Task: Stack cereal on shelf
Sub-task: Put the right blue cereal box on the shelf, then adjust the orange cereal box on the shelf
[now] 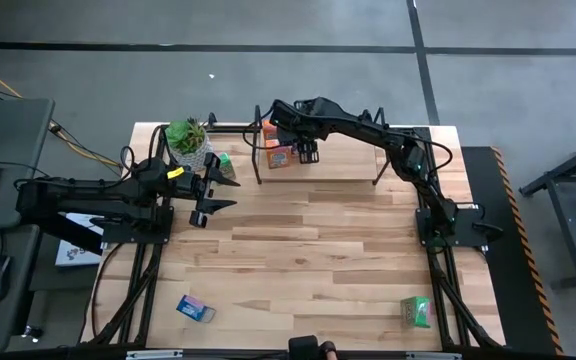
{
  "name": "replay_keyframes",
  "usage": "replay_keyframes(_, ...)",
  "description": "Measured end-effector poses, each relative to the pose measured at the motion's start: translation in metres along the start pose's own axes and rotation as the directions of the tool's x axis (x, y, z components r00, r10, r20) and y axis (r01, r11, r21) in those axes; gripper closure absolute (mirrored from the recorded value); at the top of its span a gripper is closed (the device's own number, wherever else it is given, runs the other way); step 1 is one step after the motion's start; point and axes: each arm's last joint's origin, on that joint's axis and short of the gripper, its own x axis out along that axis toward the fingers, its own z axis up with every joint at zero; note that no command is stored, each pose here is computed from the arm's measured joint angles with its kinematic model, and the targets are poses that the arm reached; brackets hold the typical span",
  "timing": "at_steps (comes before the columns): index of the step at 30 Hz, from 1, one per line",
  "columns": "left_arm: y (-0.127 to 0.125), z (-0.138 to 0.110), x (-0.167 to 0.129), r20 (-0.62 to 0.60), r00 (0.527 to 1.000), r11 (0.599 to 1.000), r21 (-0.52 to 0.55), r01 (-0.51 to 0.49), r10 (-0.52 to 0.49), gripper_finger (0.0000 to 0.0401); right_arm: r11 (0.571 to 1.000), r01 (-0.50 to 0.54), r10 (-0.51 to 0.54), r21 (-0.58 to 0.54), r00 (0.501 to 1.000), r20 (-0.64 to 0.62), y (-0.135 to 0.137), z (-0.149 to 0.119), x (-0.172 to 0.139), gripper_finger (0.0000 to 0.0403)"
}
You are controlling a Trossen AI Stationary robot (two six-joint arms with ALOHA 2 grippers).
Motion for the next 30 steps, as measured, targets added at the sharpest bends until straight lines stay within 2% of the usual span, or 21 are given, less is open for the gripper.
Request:
replay_keyframes(10,0.000,-0.001,0.000,-0.013,1.000,1.000,-0.004,0.001,-0.001,0.0209,1.000,0.022,-0.023,0.017,0.999,0.023,-0.004,-0.011,-0.026,0.0194)
replay_keyframes(13,0.000,-0.001,0.000,-0.014,1.000,1.000,-0.004,0.001,-0.001,0.0209,0.997,0.018,-0.022,0.077,0.998,0.059,-0.006,-0.016,-0.042,0.0194)
replay_keyframes(16,0.000,-0.001,0.000,-0.014,1.000,1.000,-0.005,0.001,-0.001,0.0209,0.985,-0.059,0.041,0.160,0.992,0.115,-0.007,-0.024,-0.058,0.0195)
replay_keyframes(19,0.000,-0.002,0.000,-0.025,1.000,1.000,-0.010,0.002,-0.002,0.0209,0.952,-0.181,0.140,0.246,0.975,0.174,-0.005,-0.028,-0.065,0.0206)
replay_keyframes(21,0.000,-0.003,0.000,-0.031,1.000,1.000,-0.013,0.002,-0.003,0.0209,0.932,-0.240,0.189,0.270,0.961,0.202,-0.002,-0.026,-0.066,0.0227)
replay_keyframes(23,0.000,-0.003,0.000,-0.033,0.999,1.000,-0.014,0.003,-0.003,0.0209,0.933,-0.252,0.201,0.257,0.958,0.206,0.005,-0.021,-0.066,0.0262)
replay_keyframes(28,-0.001,-0.005,0.000,-0.050,0.999,0.998,-0.061,0.002,-0.005,0.0209,0.941,-0.279,0.249,0.189,0.954,0.169,0.028,-0.003,-0.054,0.0384)
replay_keyframes(30,-0.001,-0.005,0.000,-0.054,0.999,0.998,-0.065,0.002,-0.006,0.0209,0.943,-0.284,0.261,0.175,0.954,0.146,0.034,-0.001,-0.053,0.0389)
